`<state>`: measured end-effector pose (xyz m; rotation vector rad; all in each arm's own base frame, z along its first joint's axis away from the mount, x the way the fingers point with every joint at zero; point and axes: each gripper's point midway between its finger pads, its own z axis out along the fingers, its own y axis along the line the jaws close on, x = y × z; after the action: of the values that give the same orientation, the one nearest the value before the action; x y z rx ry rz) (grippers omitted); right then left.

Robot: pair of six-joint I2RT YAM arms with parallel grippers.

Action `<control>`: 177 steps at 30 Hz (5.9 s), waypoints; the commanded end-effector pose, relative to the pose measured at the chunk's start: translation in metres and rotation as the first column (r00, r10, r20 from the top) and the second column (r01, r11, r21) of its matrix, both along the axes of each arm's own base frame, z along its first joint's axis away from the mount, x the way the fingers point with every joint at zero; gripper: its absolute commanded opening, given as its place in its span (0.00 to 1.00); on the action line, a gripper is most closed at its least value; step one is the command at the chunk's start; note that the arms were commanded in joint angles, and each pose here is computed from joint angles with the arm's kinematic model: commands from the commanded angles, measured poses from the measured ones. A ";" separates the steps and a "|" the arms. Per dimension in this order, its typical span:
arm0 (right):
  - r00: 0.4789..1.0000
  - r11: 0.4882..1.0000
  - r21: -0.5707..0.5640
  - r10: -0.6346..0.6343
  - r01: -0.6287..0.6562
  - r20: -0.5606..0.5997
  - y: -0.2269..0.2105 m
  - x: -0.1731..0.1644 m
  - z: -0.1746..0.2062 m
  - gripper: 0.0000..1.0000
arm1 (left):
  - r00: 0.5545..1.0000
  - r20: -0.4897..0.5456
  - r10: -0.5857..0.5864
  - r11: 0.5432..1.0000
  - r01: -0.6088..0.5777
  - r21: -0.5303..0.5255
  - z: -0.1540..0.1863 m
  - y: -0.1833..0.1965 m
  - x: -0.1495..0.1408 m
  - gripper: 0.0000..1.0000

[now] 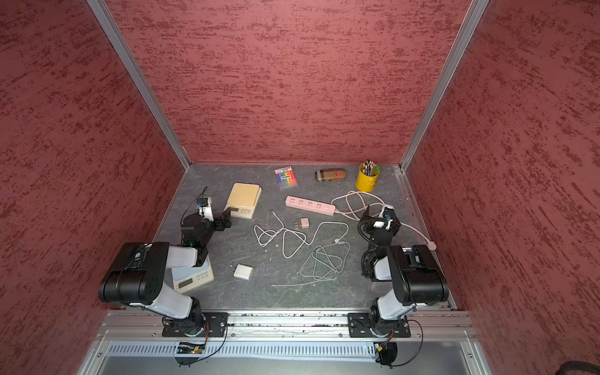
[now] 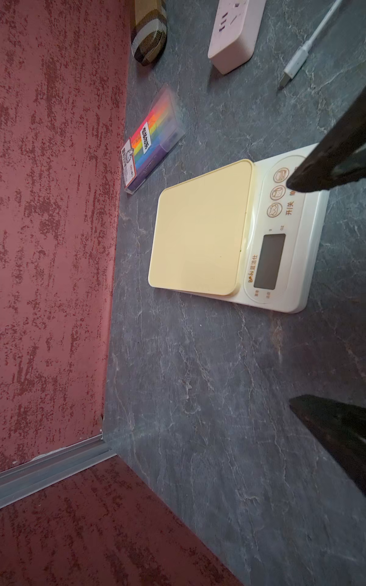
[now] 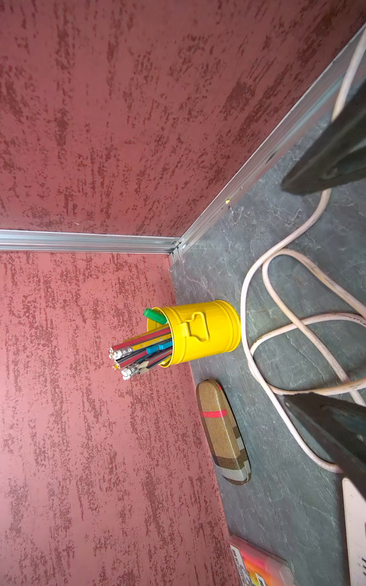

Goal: Charge the electronic scale
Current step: Pick up the plug from the center of the board.

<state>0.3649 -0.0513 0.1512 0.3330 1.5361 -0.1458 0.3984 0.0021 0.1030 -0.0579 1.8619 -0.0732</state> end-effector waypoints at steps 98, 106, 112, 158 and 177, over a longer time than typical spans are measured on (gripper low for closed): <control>0.582 0.652 0.721 0.688 -0.235 -0.433 0.189 0.001 -0.044 0.69 | 0.255 -0.674 -0.693 0.456 0.880 -0.136 -0.063 -0.344 -0.019 0.69; 0.579 0.626 0.746 0.703 -0.227 -0.414 0.193 0.003 -0.046 0.68 | 0.251 -0.683 -0.686 0.443 0.888 -0.119 -0.074 -0.349 -0.014 0.62; 0.574 0.609 0.765 0.711 -0.211 -0.407 0.193 0.006 -0.050 0.69 | 0.245 -0.673 -0.698 0.435 0.891 -0.127 -0.075 -0.351 -0.017 0.45; 0.206 0.204 0.934 0.967 -0.293 -0.147 0.297 0.008 -0.018 0.41 | 0.251 -0.378 -0.891 0.336 0.925 -0.178 0.036 -0.351 -0.050 0.34; 0.439 0.597 0.330 0.782 -0.731 -0.441 0.248 0.081 0.045 0.04 | 0.470 -0.327 -0.820 0.572 0.677 -0.463 0.060 -0.282 0.025 0.73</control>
<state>0.4114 0.2254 0.1634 -0.3083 2.2774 1.0022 0.4074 -0.2871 0.1625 0.8037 2.1772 -0.9847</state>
